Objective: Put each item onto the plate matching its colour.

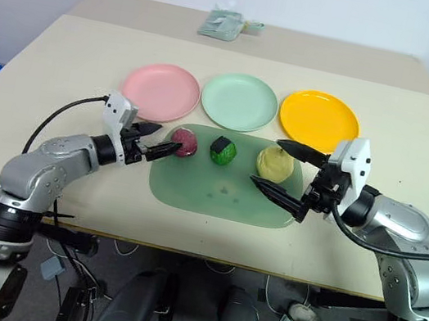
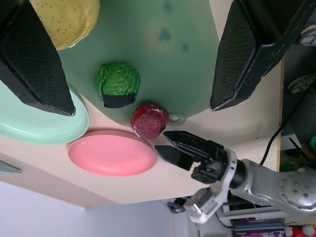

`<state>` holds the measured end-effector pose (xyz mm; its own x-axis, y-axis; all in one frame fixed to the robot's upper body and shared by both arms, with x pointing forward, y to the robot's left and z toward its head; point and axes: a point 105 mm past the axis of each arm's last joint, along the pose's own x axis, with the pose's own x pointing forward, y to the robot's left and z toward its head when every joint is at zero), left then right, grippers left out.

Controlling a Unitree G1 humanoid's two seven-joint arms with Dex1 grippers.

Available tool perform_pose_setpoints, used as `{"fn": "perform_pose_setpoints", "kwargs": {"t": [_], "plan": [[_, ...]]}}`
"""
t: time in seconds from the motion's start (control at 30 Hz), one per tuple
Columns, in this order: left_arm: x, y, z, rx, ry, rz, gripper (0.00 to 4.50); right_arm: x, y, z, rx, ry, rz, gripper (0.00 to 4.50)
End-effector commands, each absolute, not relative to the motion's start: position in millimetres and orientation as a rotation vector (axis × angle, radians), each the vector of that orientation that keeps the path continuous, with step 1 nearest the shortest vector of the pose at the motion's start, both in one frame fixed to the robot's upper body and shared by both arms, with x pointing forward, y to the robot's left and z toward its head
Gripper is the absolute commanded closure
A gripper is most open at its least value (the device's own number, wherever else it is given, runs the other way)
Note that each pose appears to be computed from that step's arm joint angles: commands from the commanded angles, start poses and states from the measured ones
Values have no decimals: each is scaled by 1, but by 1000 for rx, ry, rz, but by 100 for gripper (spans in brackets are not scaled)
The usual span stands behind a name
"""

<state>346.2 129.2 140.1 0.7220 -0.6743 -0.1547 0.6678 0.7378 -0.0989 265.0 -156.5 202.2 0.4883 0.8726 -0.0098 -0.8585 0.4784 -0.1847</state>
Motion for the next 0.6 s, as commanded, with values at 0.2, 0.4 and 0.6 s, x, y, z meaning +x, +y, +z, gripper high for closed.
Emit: {"fn": "perform_pose_setpoints", "kwargs": {"t": [0.2, 0.4, 0.6], "plan": [[358, 117, 147, -3, 148, -797, 0, 260, -155, 211, -195, -139, 1057, 4], [361, 108, 142, -21, 163, -840, 27, 258, -156, 212, -199, -148, 1048, 1], [361, 102, 148, -25, 145, -862, 236, 257, -156, 213, -205, -153, 1033, 0]]}}
